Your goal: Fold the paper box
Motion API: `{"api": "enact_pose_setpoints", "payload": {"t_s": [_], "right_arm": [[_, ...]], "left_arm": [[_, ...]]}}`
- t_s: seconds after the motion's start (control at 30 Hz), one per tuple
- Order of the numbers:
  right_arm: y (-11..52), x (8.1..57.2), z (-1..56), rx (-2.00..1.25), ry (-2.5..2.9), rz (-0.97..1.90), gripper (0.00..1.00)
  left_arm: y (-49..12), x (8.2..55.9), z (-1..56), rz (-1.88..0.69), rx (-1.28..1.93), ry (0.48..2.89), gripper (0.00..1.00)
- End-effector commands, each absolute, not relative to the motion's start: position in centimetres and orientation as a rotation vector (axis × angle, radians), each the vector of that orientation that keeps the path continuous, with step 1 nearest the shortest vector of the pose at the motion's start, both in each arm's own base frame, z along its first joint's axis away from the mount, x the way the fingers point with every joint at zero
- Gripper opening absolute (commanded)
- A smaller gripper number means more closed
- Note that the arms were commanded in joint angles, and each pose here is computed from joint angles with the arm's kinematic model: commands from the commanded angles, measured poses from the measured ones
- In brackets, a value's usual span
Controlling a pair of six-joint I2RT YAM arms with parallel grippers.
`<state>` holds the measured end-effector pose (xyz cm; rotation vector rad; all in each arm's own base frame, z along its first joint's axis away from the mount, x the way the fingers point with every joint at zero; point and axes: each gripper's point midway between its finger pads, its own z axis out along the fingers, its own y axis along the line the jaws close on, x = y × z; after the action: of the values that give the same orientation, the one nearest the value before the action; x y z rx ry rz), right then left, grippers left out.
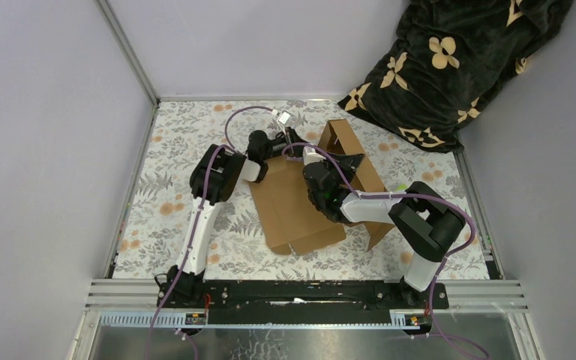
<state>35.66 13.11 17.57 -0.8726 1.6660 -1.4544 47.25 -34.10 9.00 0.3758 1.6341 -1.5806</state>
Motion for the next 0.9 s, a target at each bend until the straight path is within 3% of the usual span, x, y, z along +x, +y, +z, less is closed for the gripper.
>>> {"api": "enact_pose_setpoints", "payload": {"t_s": [0.0, 0.87], "right_arm": [[14.7, 36.2, 14.8, -0.964, 1.655, -1.359, 0.00], [16.1, 36.3, 13.6, -1.036, 1.665, -1.293, 0.00]], "left_arm": [[-34.7, 47.4, 9.8, -1.551, 0.423, 1.597, 0.69], [-36.3, 48.7, 9.0, -1.423, 0.414, 1.672, 0.66]]}}
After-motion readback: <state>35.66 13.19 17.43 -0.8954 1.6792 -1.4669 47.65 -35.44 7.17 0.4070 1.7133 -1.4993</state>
